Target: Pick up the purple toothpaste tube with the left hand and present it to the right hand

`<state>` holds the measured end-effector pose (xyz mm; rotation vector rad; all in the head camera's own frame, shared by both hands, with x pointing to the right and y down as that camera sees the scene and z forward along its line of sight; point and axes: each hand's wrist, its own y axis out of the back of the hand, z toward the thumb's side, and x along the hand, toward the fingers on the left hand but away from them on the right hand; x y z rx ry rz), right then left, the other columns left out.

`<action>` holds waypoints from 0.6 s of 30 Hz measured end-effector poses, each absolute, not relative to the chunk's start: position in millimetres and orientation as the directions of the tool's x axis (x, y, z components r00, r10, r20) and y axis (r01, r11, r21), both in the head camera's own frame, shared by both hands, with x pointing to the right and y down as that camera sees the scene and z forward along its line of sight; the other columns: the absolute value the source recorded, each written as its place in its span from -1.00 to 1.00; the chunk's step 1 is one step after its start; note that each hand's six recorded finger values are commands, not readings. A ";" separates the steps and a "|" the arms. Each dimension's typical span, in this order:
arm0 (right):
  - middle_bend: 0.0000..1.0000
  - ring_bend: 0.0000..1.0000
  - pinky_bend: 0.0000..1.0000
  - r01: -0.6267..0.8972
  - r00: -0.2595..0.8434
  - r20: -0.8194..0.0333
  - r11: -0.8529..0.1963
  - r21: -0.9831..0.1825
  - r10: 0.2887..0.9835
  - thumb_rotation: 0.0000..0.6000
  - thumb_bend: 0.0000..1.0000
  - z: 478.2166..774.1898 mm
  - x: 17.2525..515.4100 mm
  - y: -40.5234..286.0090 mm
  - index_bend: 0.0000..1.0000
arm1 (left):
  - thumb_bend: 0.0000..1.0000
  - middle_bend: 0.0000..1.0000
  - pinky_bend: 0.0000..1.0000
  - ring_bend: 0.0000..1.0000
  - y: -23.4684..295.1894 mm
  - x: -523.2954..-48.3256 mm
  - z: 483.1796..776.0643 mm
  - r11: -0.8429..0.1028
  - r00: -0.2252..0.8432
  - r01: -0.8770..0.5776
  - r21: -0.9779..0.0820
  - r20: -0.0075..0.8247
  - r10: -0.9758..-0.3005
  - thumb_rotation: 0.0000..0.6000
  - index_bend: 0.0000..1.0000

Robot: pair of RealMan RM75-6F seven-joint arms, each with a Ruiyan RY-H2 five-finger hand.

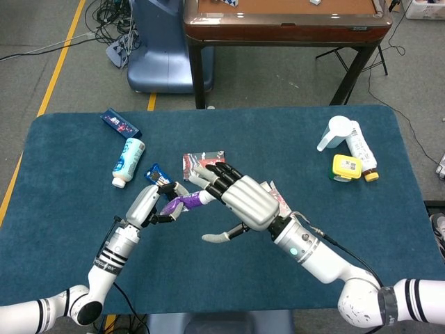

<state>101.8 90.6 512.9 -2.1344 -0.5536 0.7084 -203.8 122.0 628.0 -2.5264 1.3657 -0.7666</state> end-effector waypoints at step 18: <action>-1.00 -1.00 -1.00 0.208 0.730 -0.258 -0.564 -0.799 0.634 -0.58 -0.80 506.5 86.1 75.7 -1.00 | -0.09 0.41 -0.04 -0.04 119.5 -196.0 615.3 -0.507 0.439 -0.843 -0.179 0.317 -0.841 1.00 0.16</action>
